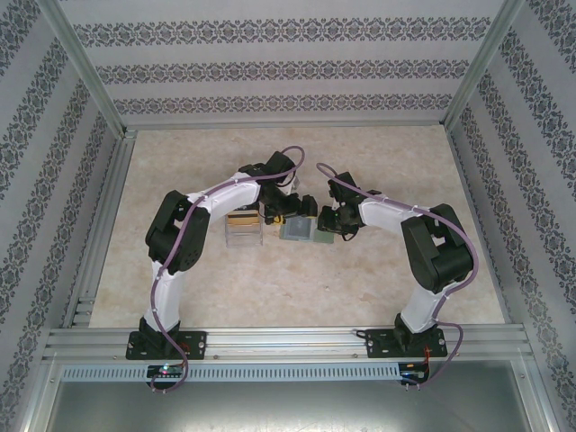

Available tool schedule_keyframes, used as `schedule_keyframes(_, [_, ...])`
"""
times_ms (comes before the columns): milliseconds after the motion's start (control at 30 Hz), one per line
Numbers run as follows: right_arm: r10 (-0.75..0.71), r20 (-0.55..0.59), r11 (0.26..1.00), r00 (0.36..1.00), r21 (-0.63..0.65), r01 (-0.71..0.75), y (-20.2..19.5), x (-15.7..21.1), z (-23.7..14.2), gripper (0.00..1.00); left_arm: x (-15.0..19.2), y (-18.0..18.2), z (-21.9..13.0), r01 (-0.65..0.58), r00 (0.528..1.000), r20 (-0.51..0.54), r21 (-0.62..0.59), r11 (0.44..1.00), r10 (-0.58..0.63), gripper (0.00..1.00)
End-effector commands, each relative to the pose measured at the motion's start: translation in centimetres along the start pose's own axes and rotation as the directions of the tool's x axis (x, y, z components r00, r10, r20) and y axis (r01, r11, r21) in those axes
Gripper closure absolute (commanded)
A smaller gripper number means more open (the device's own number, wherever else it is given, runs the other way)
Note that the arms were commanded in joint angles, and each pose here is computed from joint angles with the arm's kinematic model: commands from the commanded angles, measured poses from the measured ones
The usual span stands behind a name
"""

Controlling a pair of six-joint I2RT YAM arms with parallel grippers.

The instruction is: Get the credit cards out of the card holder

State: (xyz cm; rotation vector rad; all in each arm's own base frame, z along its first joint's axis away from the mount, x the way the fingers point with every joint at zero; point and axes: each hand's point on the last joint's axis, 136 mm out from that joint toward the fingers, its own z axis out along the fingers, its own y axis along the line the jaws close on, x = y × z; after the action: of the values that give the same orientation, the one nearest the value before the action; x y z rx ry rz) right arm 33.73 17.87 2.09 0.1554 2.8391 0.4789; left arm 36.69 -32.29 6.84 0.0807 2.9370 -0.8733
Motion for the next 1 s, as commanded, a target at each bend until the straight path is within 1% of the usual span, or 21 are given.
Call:
schedule_keyframes(0, [0.016, -0.038, 1.0, 0.999, 0.016, -0.015, -0.8, 1.5, 0.8, 0.68, -0.1, -2.6, -1.4, -0.057, 0.998, 0.023, 0.066, 0.996, 0.056, 0.0])
schedule_keyframes(100, [0.016, -0.038, 1.0, 0.999, 0.015, -0.015, -0.8, 1.5, 0.8, 0.68, 0.0, -2.9, -0.8, -0.052, 0.999, 0.008, 0.102, 0.993, 0.052, 0.0])
schedule_keyframes(333, [0.017, -0.036, 1.0, 0.999, 0.016, -0.016, -0.8, 1.5, 0.8, 0.67, 0.6, -1.6, 0.5, -0.028, 0.999, -0.029, 0.074, 0.997, 0.03, 0.0])
schedule_keyframes(600, [0.017, -0.039, 1.0, 0.999, 0.016, -0.016, -0.8, 1.5, 0.9, 0.68, 1.2, -0.8, 1.8, -0.015, 0.998, -0.06, 0.069, 0.998, 0.019, 0.0])
schedule_keyframes(833, [0.018, -0.041, 1.0, 0.999, 0.015, -0.017, -0.7, 1.5, 0.9, 0.68, 1.7, -0.5, 2.7, 0.011, 0.997, -0.082, 0.091, 0.996, -0.003, 0.0])
schedule_keyframes(967, [0.016, -0.041, 1.0, 0.999, 0.013, -0.016, -0.6, 1.5, 1.0, 0.68, 1.8, -1.2, 2.9, 0.022, 0.996, -0.09, 0.133, 0.991, -0.01, 0.0])
